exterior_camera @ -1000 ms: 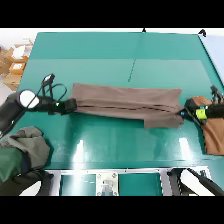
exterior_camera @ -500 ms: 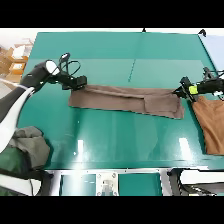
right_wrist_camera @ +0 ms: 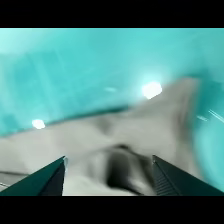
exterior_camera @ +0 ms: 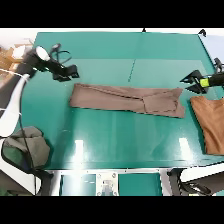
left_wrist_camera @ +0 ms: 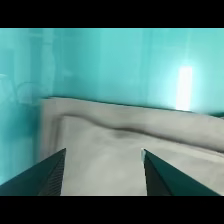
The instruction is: Fold the shirts.
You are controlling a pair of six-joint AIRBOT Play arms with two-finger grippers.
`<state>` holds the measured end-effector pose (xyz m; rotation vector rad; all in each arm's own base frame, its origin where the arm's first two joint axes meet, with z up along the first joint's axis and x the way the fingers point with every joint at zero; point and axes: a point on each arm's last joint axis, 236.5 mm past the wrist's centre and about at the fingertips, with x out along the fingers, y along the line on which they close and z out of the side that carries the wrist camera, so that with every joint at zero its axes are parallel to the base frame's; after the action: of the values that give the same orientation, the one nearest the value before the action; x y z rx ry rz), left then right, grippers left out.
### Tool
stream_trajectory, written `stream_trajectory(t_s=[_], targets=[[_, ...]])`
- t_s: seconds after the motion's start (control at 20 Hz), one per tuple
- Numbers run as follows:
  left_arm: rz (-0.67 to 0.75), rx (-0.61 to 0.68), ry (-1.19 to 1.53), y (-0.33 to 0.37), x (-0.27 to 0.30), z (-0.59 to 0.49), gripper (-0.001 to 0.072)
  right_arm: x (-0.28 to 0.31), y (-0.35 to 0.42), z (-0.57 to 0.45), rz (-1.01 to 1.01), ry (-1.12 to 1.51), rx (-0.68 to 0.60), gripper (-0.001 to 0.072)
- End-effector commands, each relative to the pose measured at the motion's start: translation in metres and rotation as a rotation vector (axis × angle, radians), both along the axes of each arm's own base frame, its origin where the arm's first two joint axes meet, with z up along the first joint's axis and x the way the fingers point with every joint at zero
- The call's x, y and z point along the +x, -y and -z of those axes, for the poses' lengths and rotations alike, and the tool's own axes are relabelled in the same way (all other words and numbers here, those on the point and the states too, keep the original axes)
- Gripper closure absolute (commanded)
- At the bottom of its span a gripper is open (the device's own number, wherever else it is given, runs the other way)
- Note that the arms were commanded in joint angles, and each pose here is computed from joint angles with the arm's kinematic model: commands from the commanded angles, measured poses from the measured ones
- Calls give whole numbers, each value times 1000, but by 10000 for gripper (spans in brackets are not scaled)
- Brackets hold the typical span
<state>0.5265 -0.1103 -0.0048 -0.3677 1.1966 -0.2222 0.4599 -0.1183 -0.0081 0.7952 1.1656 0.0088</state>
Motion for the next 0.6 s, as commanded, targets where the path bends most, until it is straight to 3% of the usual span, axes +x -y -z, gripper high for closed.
stream_trajectory(t_s=[0.0, 0.05, 0.1, 0.15, 0.55], targets=[[4, 10, -130, -38, -24, -12, 167, -42, 24, 15, -115, -73, 17, 107], [6, 10, -148, -41, -28, -11, 194, -49, 23, 26, -140, -95, 37, 108], [17, 12, -161, -40, -32, -11, 491, -54, 20, 39, -175, -112, 55, 103], [44, 13, -159, -38, -34, -11, 674, -57, 17, 50, -204, -126, 73, 29], [139, -43, -134, 2, -37, -18, 684, -59, -20, 100, -400, -106, 198, 21]])
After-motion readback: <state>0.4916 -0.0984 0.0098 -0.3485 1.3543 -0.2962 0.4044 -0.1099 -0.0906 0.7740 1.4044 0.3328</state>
